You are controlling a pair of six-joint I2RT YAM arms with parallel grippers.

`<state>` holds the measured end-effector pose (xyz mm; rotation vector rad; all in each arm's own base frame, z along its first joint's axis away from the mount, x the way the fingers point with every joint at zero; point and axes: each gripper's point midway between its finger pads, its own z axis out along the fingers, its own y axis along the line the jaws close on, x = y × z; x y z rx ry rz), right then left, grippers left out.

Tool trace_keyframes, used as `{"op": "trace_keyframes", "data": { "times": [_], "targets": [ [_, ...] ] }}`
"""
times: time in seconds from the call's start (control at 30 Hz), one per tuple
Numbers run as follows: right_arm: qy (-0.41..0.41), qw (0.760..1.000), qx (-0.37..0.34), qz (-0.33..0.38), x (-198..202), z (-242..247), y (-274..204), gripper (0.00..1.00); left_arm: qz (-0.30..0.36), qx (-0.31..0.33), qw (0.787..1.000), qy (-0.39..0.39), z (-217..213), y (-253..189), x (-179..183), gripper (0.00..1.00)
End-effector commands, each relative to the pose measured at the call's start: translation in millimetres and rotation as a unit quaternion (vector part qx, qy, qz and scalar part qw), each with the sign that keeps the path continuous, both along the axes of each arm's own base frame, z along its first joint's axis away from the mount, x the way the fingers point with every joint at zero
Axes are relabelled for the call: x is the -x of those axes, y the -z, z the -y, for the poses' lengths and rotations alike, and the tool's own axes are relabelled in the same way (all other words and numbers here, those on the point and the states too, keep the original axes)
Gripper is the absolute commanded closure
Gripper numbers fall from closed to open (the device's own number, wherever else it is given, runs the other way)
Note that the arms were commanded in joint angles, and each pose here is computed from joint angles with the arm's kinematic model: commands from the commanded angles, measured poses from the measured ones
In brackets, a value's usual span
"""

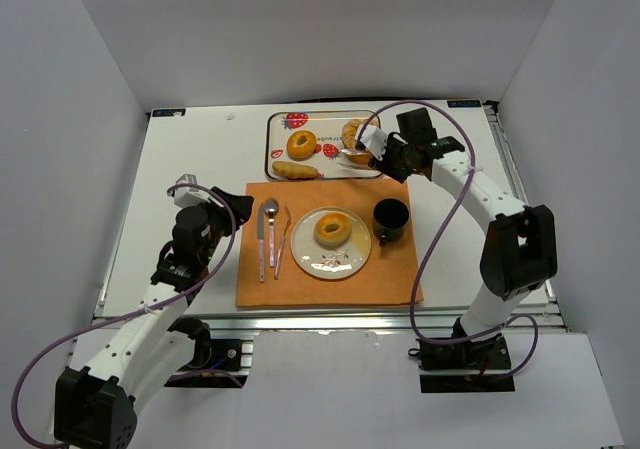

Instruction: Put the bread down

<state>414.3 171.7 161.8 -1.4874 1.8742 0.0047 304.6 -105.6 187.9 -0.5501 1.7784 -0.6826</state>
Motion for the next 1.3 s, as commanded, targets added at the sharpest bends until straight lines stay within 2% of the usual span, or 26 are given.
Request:
{"op": "trace_keyframes", "data": {
  "times": [0.0, 0.43, 0.97, 1.27],
  "targets": [
    [0.013, 0.995, 0.003, 0.103, -39.0, -1.5, -51.3, 0.54, 0.015, 0.004, 1.000, -0.004, -1.8, -9.9, 0.2, 0.35],
    [0.016, 0.990, 0.018, 0.140, -41.5, 7.0, -59.1, 0.52, 0.014, 0.007, 1.000, 0.003, 2.0, -5.9, -1.8, 0.35],
    [0.038, 0.993, 0.052, 0.099, -55.0, 15.6, -19.6, 0.48, 0.011, 0.006, 1.000, 0.000, 1.0, -4.4, -2.8, 0.35],
    [0.054, 0.989, 0.080, 0.109, -65.3, 24.4, -11.9, 0.48, 0.010, 0.003, 1.000, 0.004, 3.1, -4.5, -5.6, 0.35]
  ]
}}
